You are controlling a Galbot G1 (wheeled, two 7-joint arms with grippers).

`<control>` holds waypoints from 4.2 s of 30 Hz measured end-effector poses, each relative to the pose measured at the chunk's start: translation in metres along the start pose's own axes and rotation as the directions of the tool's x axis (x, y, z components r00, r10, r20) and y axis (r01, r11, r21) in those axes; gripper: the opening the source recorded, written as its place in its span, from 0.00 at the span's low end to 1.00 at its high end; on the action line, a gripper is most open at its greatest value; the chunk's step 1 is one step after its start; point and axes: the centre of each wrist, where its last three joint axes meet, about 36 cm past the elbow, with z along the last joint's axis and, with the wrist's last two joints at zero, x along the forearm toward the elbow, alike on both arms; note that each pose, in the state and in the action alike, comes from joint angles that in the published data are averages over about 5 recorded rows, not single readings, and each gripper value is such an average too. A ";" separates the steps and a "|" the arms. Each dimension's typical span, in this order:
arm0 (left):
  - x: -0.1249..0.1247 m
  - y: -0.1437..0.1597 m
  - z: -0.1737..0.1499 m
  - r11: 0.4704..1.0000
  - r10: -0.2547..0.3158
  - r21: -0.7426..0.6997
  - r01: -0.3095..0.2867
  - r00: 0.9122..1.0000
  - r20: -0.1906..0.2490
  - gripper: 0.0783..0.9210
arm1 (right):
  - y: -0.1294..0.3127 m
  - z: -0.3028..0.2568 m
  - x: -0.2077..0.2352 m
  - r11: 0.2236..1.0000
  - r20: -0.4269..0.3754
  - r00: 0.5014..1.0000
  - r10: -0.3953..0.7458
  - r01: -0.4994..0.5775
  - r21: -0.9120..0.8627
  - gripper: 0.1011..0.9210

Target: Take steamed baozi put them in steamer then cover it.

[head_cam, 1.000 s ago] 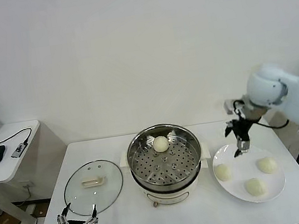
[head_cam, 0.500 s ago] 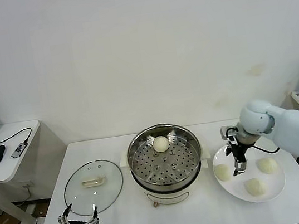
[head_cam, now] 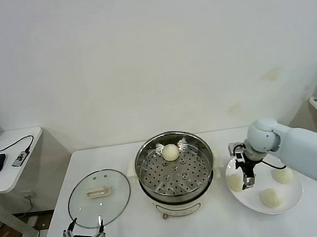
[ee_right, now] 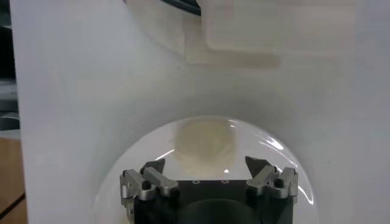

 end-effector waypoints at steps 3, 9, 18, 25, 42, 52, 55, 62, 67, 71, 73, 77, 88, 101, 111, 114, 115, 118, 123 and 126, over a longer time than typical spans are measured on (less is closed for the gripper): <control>-0.001 -0.001 0.001 1.000 0.001 0.001 -0.001 1.000 -0.004 0.88 | 0.000 0.001 -0.005 1.000 -0.002 1.000 0.001 -0.001 0.002 0.88; -0.002 -0.002 0.004 1.000 0.008 0.004 -0.007 1.000 -0.010 0.88 | 0.002 -0.002 -0.014 1.000 0.002 1.000 0.008 -0.008 0.005 0.88; -0.004 -0.005 0.006 1.000 0.013 0.007 -0.013 1.000 -0.015 0.88 | 0.000 -0.004 -0.020 1.000 0.010 1.000 0.022 -0.022 0.004 0.88; -0.004 -0.004 0.007 1.000 0.013 0.006 -0.013 1.000 -0.017 0.88 | 0.002 0.000 -0.022 1.000 0.005 1.000 0.021 -0.021 0.000 0.79; -0.007 -0.006 0.005 1.000 0.018 0.010 -0.018 1.000 -0.012 0.88 | 0.001 0.020 0.002 0.999 0.006 1.000 0.021 -0.021 -0.041 0.52; -0.012 -0.006 -0.004 1.000 0.018 0.007 -0.018 1.000 0.011 0.88 | -0.019 0.015 0.099 0.999 0.045 0.999 0.030 -0.029 -0.033 0.52; -0.011 -0.005 -0.006 1.000 0.018 0.008 -0.018 1.000 0.018 0.88 | -0.028 0.002 0.135 0.999 0.065 0.997 0.031 -0.030 -0.017 0.52; -0.008 -0.002 -0.013 1.000 0.010 0.008 -0.011 0.999 0.036 0.88 | -0.046 -0.051 0.198 0.999 0.117 0.993 0.023 -0.028 0.044 0.52; -0.006 0.001 -0.015 1.000 0.005 0.010 -0.006 0.999 0.042 0.88 | -0.057 -0.103 0.217 0.995 0.134 0.991 -0.001 -0.012 0.095 0.52; -0.005 0.004 -0.015 1.000 0.004 0.009 -0.005 0.999 0.043 0.88 | -0.064 -0.147 0.217 0.990 0.130 0.991 -0.026 0.008 0.142 0.52; -0.005 0.006 -0.016 1.000 0.002 0.011 -0.002 0.999 0.044 0.88 | -0.065 -0.168 0.214 0.986 0.126 0.991 -0.036 0.015 0.164 0.52; -0.004 0.008 -0.016 1.000 -0.001 0.016 0.000 0.999 0.048 0.88 | -0.067 -0.206 0.204 0.980 0.117 0.992 -0.052 0.028 0.198 0.52; -0.004 0.008 -0.018 1.000 0.002 0.031 -0.004 0.998 0.058 0.88 | -0.067 -0.280 0.145 0.966 0.087 0.991 -0.104 0.080 0.247 0.52; -0.008 0.003 -0.022 0.998 0.014 0.057 -0.018 0.998 0.068 0.88 | -0.058 -0.311 0.098 0.958 0.060 0.990 -0.128 0.107 0.267 0.52; -0.012 0.000 -0.021 0.997 0.015 0.074 -0.020 0.998 0.067 0.88 | -0.056 -0.327 0.088 0.954 0.059 0.990 -0.125 0.104 0.281 0.52; -0.011 -0.001 -0.020 0.997 0.018 0.075 -0.023 0.998 0.065 0.88 | -0.054 -0.329 0.085 0.954 0.060 0.990 -0.125 0.104 0.282 0.54; -0.011 -0.001 -0.020 0.997 0.019 0.075 -0.023 0.998 0.064 0.88 | -0.054 -0.329 0.084 0.954 0.061 0.990 -0.124 0.103 0.281 0.56; -0.011 -0.001 -0.019 0.997 0.019 0.073 -0.024 0.998 0.060 0.88 | -0.054 -0.328 0.084 0.956 0.066 0.991 -0.119 0.097 0.277 0.65; -0.011 -0.001 -0.017 0.997 0.019 0.072 -0.023 0.998 0.056 0.88 | -0.055 -0.323 0.088 0.960 0.078 0.991 -0.107 0.082 0.268 0.82; -0.011 -0.002 -0.017 0.997 0.019 0.073 -0.023 0.998 0.056 0.88 | -0.055 -0.317 0.095 0.962 0.089 0.991 -0.097 0.071 0.264 0.87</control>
